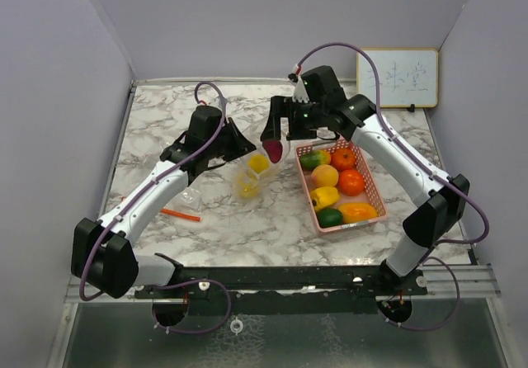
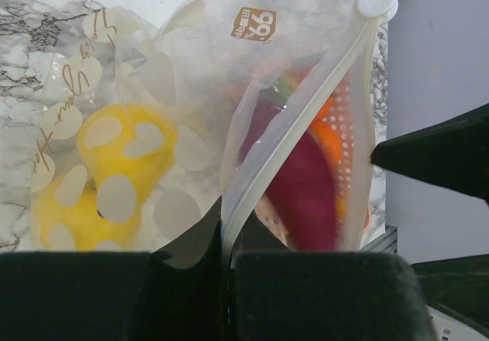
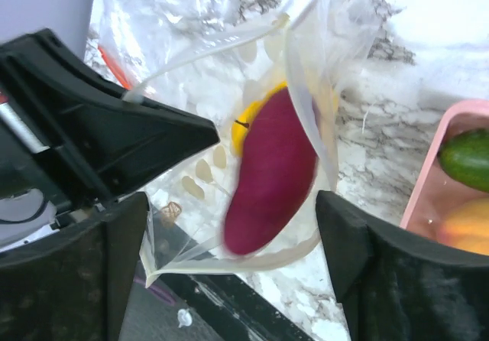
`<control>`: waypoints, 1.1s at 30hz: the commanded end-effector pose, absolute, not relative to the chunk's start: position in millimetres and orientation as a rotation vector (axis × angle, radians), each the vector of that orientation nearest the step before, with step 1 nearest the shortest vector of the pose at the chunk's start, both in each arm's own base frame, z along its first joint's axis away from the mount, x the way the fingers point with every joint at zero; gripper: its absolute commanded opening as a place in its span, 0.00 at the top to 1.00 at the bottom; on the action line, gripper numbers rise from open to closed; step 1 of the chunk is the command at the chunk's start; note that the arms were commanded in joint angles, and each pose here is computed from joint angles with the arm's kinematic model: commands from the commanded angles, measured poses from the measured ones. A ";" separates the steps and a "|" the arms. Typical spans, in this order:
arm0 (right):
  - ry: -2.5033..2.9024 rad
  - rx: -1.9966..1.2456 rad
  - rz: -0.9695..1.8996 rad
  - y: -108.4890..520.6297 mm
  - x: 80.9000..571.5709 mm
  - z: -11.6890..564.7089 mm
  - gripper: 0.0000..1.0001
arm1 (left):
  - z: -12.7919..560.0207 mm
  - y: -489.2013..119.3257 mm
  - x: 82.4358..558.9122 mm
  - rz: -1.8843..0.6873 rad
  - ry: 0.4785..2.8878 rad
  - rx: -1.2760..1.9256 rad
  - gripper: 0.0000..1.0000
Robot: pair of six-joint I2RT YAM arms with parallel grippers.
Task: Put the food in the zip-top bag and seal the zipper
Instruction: Place the fake food in the zipper food storage bag, then pick up the fake fruit from the bin.
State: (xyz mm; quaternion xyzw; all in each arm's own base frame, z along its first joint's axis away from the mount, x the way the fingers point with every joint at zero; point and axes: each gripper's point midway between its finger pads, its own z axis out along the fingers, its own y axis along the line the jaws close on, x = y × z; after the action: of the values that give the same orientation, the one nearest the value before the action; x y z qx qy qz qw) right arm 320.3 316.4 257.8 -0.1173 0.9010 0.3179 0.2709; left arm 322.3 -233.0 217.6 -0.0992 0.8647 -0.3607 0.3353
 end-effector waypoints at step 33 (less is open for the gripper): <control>2.731 -0.043 -0.060 161.7 331.1 79.9 0.00 | 229.3 -243.0 323.0 -1.003 2.248 -0.178 1.00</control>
State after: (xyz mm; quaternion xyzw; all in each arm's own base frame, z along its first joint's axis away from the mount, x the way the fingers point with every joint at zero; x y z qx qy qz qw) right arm 311.8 165.7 98.4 -0.0063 0.9824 -0.0100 0.1862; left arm 320.8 -241.0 213.9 -0.0836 0.8668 -0.3733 0.3199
